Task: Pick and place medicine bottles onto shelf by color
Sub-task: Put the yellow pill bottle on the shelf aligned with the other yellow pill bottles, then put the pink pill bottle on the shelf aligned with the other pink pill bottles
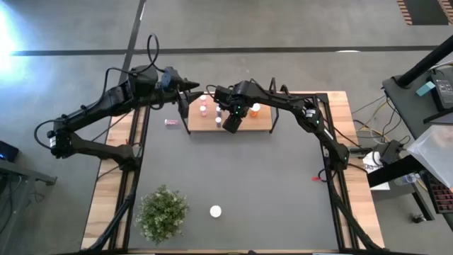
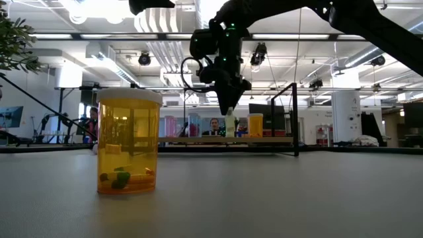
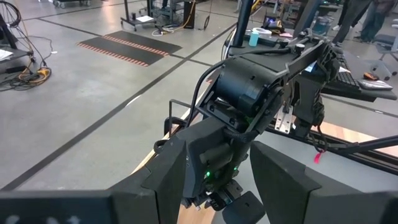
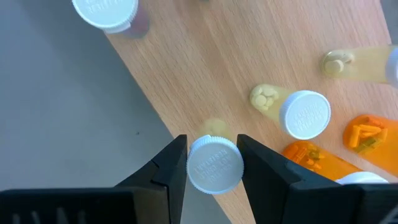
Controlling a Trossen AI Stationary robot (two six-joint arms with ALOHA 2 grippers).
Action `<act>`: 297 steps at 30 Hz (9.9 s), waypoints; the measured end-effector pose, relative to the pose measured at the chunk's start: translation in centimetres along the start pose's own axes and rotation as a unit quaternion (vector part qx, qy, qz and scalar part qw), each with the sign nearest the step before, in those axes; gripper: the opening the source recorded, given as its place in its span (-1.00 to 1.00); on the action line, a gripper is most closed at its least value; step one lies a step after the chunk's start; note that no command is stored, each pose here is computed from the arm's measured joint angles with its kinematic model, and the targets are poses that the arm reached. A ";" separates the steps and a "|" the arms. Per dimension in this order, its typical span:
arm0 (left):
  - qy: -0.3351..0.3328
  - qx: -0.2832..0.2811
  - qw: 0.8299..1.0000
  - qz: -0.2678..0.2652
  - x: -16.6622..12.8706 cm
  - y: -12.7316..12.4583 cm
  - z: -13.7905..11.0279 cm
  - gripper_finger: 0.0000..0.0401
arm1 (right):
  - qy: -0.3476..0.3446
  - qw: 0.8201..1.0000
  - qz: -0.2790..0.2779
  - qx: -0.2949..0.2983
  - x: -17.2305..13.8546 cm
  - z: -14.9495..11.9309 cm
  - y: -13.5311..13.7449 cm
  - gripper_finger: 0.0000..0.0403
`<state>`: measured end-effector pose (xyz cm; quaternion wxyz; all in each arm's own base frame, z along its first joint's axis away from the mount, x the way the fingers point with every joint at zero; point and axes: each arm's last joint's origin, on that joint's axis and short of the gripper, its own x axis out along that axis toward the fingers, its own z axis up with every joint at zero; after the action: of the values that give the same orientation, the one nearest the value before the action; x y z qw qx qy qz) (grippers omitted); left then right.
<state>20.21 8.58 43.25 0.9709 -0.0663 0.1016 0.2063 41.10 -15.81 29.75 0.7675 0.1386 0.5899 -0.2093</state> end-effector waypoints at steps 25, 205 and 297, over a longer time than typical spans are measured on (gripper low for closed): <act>0.000 0.001 1.000 0.000 0.0 0.0 0.0 -0.19 | 0.001 1.000 0.000 0.017 0.9 0.0 0.1 -0.38; 0.375 -0.042 0.907 0.187 1.2 14.2 -24.4 -0.64 | -0.099 0.994 0.017 0.033 -16.0 -10.2 -1.6 0.16; -0.612 0.373 0.636 -0.287 -0.3 -2.1 -0.4 -0.65 | -0.533 0.582 0.614 -0.038 -21.5 0.8 8.5 0.16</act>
<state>20.72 6.50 43.10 0.7631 0.4168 -0.4722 -0.1445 41.25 -5.41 50.37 0.8943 0.3022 -0.1428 0.2975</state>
